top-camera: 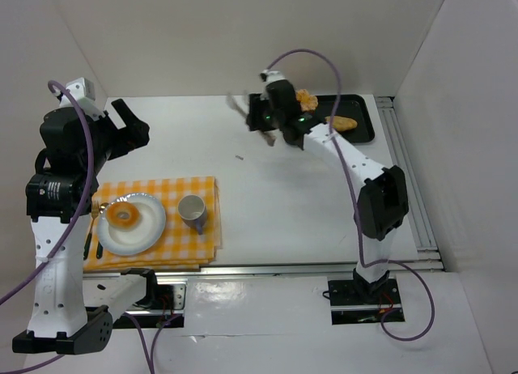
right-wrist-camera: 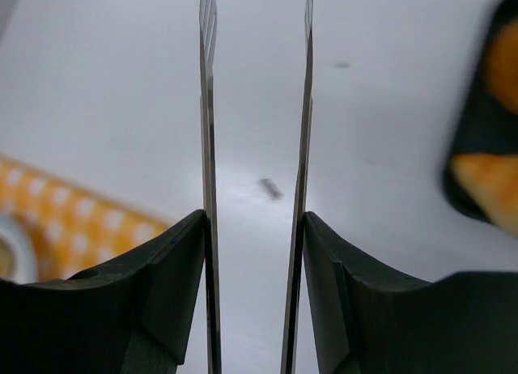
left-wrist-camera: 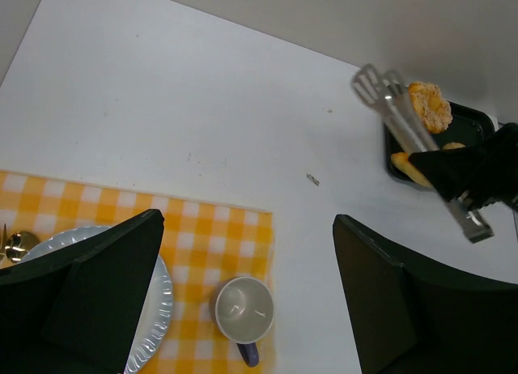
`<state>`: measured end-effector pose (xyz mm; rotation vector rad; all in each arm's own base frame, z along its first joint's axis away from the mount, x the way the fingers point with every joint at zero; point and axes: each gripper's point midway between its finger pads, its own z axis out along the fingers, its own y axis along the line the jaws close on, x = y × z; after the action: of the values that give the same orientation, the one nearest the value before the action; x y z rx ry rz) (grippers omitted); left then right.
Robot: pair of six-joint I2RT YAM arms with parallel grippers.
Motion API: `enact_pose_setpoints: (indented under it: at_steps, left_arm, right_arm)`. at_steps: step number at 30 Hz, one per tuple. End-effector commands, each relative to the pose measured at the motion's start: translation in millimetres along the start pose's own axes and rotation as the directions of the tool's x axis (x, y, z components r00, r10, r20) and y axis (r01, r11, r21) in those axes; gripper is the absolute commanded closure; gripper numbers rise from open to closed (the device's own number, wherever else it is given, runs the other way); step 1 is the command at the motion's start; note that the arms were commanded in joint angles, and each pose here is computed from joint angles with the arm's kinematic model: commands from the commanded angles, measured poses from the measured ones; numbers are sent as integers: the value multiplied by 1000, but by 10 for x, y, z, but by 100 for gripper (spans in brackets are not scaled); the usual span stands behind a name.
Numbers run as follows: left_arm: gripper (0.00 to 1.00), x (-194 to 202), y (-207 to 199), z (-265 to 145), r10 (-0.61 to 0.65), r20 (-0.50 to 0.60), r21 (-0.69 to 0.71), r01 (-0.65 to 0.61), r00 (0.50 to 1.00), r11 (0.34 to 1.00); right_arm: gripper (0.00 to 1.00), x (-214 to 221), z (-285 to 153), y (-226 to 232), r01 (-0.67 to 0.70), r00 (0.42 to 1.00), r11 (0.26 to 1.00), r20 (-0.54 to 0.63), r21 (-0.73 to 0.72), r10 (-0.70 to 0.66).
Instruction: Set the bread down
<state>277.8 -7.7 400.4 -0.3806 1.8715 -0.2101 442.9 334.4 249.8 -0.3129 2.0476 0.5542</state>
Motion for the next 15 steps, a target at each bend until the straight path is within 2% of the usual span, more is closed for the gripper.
enact_pose_setpoints:
  at_steps: [1,3,7,12,15]
  left_arm:
    - [1,-206,-36,-100,0,80,14,-1,997,1000]
    - [1,-207,-36,-100,0,80,14,-1,997,1000]
    - [1,-171,-24,-78,0,70,10,-1,998,1000]
    - [1,-171,-24,-78,0,70,10,-1,998,1000]
    - [1,-159,-20,-44,1,61,7,-1,998,1000]
  right_arm:
    - [43,-181,-304,-1099,-154,988,959,52,239,145]
    - [43,-185,-418,-1589,-208,978,927,65,311,198]
    - [43,22,-531,-2093,-239,969,885,32,400,247]
    - [41,356,-564,-2322,-249,957,859,-24,447,290]
    - [41,387,-574,-2409,-262,955,854,-7,449,296]
